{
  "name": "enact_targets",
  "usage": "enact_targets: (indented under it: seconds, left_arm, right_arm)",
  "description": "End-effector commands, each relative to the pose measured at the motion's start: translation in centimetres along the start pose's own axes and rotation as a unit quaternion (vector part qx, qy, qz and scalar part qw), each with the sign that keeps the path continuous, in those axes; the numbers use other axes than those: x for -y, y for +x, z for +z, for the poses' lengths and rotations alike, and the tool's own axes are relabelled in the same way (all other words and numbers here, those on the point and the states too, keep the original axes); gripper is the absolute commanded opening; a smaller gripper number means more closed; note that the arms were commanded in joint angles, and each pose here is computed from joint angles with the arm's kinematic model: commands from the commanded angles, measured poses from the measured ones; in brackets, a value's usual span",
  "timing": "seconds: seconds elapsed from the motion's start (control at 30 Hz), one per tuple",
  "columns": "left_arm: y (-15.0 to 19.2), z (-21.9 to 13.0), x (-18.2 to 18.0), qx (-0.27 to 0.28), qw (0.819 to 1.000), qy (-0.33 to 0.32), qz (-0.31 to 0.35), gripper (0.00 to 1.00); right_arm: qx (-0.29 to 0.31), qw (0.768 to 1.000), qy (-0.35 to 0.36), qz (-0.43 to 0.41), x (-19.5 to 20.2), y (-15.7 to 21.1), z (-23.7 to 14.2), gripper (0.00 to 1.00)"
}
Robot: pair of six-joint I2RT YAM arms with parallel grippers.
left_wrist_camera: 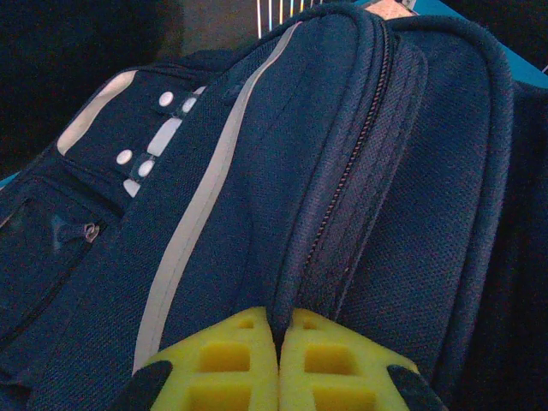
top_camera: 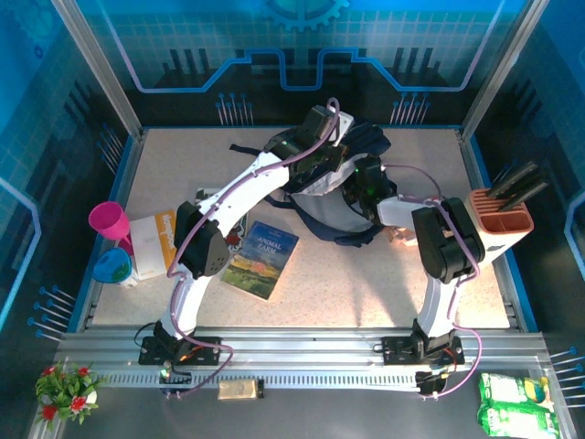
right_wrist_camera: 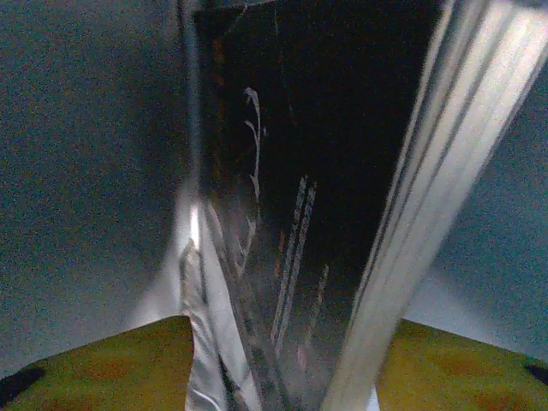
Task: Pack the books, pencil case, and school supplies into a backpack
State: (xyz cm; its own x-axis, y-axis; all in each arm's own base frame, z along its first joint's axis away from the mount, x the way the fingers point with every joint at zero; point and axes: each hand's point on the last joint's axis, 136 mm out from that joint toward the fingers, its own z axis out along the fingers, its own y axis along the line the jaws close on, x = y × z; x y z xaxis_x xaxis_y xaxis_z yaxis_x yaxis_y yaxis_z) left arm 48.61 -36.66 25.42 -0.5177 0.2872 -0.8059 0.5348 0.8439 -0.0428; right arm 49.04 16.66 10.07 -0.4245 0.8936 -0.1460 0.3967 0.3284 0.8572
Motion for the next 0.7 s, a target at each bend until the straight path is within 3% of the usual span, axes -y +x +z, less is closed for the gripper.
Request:
enact_targets:
  seconds: [0.0,0.23,0.4,0.57,0.67]
  left_arm:
    - [-8.0,-5.4,0.1,0.131,0.991,0.012,-0.015,0.00]
    - [-5.3,-3.2,-0.2,0.103,0.994,0.012,-0.022,0.00]
    - [-2.6,-2.0,0.8,0.075,0.996,0.044,-0.029,0.01]
    - [1.2,-0.5,2.7,0.041,0.992,0.104,-0.065,0.13]
    - [3.3,-0.4,3.1,0.022,0.989,0.118,-0.086,0.34]
  right_arm:
    - [-0.005,0.999,-0.014,-0.041,-1.4,-0.9,-4.0,0.61]
    - [0.008,0.995,0.041,-0.087,3.3,-1.8,-11.8,0.64]
    - [0.066,0.983,0.077,-0.153,3.7,-3.4,-16.9,0.69]
    - [0.145,0.959,0.095,-0.223,2.1,-5.8,-20.2,0.72]
    - [0.152,0.953,0.080,-0.251,0.2,-6.1,-20.7,0.76]
